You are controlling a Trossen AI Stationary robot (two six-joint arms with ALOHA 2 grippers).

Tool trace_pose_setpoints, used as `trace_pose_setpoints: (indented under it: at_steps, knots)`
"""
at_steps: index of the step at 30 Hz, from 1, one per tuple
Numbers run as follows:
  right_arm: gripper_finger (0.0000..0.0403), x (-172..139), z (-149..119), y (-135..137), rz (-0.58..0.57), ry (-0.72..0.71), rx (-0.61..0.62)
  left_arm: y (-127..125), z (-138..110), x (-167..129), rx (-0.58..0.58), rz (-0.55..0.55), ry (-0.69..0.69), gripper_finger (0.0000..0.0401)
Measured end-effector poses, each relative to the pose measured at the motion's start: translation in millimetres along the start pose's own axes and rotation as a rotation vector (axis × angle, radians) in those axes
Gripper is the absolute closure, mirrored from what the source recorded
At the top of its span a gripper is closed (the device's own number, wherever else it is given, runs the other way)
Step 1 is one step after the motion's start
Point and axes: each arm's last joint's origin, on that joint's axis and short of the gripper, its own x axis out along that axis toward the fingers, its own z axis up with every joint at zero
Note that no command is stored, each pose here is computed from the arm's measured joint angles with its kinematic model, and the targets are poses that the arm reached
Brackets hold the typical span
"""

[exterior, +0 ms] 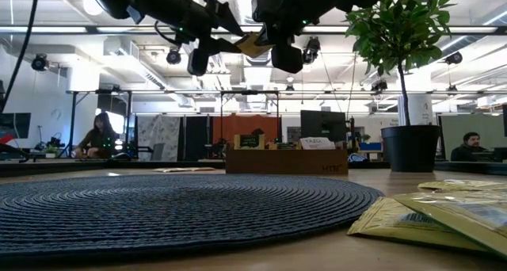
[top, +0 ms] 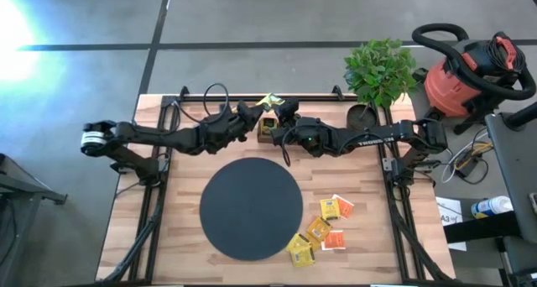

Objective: Pick & Place Tea
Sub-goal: Put the yellow tea bag into the left section of the wooden organizer

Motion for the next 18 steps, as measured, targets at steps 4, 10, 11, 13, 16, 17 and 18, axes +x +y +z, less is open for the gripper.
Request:
trace_pose_setpoints:
  at_steps: [4,10,11,13,16,17,18]
  knots:
    - [0.0394,0,0,0,0.0,0.0,0.0,1,2,3,0.005,0.002,-0.008,0.0255]
    - [0.0394,0,0,0,0.001,0.001,-0.001,2,6,5,0.008,0.002,-0.021,0.0303]
    - [0.0394,0,0,0,0.001,0.001,-0.001,2,7,6,0.009,0.002,-0.023,0.031]
    - [0.0394,0,0,0,0.001,0.001,-0.001,2,8,7,0.015,0.002,-0.028,0.0323]
    - [0.0394,0,0,0,0.001,0.0,-0.001,3,10,8,0.019,0.005,-0.019,0.0334]
    - [0.0394,0,0,0,0.001,0.0,-0.001,3,10,9,0.019,0.004,-0.015,0.0337]
    - [0.0394,0,0,0,0.001,-0.001,-0.001,3,10,9,0.021,0.004,-0.014,0.0339]
